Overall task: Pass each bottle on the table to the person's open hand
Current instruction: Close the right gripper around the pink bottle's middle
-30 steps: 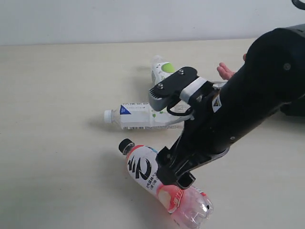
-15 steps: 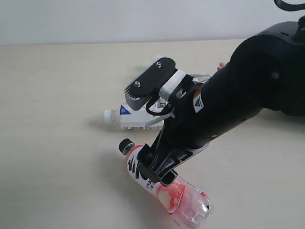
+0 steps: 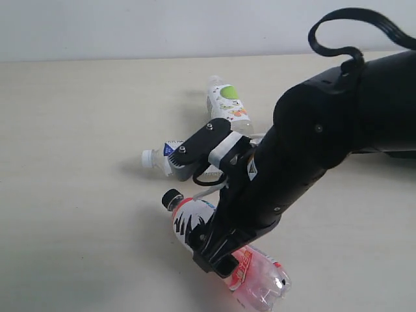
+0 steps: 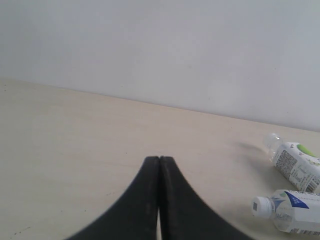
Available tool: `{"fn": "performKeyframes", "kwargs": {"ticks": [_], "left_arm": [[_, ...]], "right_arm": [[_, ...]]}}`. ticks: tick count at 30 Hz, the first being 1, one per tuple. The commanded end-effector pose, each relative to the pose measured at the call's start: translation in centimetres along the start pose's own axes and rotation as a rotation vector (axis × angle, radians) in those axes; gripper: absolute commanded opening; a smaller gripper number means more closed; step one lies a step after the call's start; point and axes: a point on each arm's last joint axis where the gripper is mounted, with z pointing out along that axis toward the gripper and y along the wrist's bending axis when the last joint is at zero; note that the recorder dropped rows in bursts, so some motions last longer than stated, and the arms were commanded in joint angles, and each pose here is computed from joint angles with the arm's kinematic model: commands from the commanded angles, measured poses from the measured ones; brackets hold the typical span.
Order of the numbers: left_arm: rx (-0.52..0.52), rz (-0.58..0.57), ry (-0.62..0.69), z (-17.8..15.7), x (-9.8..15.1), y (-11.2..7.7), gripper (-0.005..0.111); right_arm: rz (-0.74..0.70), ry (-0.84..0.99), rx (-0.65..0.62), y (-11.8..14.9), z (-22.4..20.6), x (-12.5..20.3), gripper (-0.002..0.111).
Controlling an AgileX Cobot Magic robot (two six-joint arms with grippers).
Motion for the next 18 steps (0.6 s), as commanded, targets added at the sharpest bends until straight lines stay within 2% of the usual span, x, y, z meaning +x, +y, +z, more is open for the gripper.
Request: {"fn": "performKeyframes", "kwargs": {"ticks": [1,18], "left_arm": [[0.002,-0.006,-0.007,0.0,0.1,0.0,0.000],[0.002,-0.006,-0.007,0.0,0.1,0.0,0.000]], "right_arm": [[0.010,-0.009,0.001,-0.1,0.9,-0.4,0.096],[0.037,0.067,-0.022,-0.2,3.6,-0.1,0.096]]}}
